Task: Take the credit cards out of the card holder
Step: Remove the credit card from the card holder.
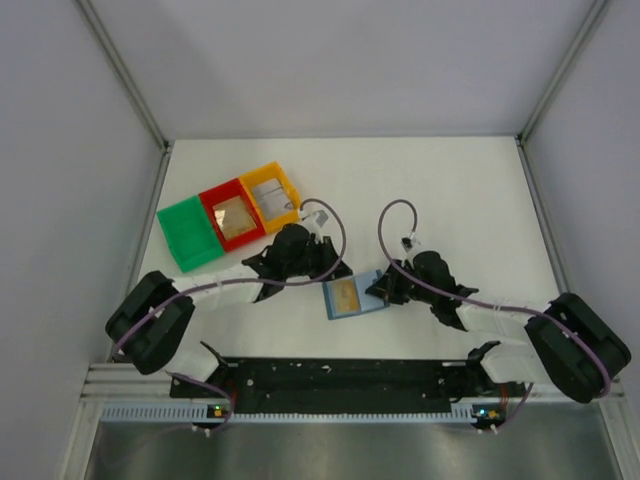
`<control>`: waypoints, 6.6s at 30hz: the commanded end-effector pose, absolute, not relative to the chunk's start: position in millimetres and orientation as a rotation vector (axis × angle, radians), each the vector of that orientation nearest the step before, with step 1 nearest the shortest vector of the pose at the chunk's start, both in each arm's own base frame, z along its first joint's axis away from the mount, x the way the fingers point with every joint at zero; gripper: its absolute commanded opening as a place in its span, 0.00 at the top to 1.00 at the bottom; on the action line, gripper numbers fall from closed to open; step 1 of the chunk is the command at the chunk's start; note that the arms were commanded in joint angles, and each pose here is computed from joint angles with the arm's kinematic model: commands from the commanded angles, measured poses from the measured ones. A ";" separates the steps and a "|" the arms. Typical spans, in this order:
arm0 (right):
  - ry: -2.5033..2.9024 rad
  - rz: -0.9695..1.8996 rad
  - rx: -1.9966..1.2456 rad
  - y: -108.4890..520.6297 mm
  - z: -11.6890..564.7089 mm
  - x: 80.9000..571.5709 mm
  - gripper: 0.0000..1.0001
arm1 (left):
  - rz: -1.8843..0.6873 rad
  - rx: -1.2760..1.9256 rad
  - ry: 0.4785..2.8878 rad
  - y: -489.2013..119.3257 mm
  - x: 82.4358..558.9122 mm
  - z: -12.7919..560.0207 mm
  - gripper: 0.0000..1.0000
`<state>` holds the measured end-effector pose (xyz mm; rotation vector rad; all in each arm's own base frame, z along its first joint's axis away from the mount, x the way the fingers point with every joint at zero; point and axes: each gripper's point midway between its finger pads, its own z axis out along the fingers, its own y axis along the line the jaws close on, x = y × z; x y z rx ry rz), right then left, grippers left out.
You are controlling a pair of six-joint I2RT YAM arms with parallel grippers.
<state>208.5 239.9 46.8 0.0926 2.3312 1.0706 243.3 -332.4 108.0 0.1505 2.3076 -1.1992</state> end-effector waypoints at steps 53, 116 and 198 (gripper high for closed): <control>2.320 1.426 0.004 274.4 53.0 216.6 1.00 | -0.961 0.024 2.621 -263.6 212.1 -3.8 0.91; 2.289 1.585 0.031 269.0 46.3 213.8 1.00 | -1.020 0.091 2.616 -284.7 209.1 7.9 0.92; 1.463 1.644 0.126 226.7 309.1 232.0 1.00 | -1.743 0.045 1.705 -317.4 215.5 280.8 0.34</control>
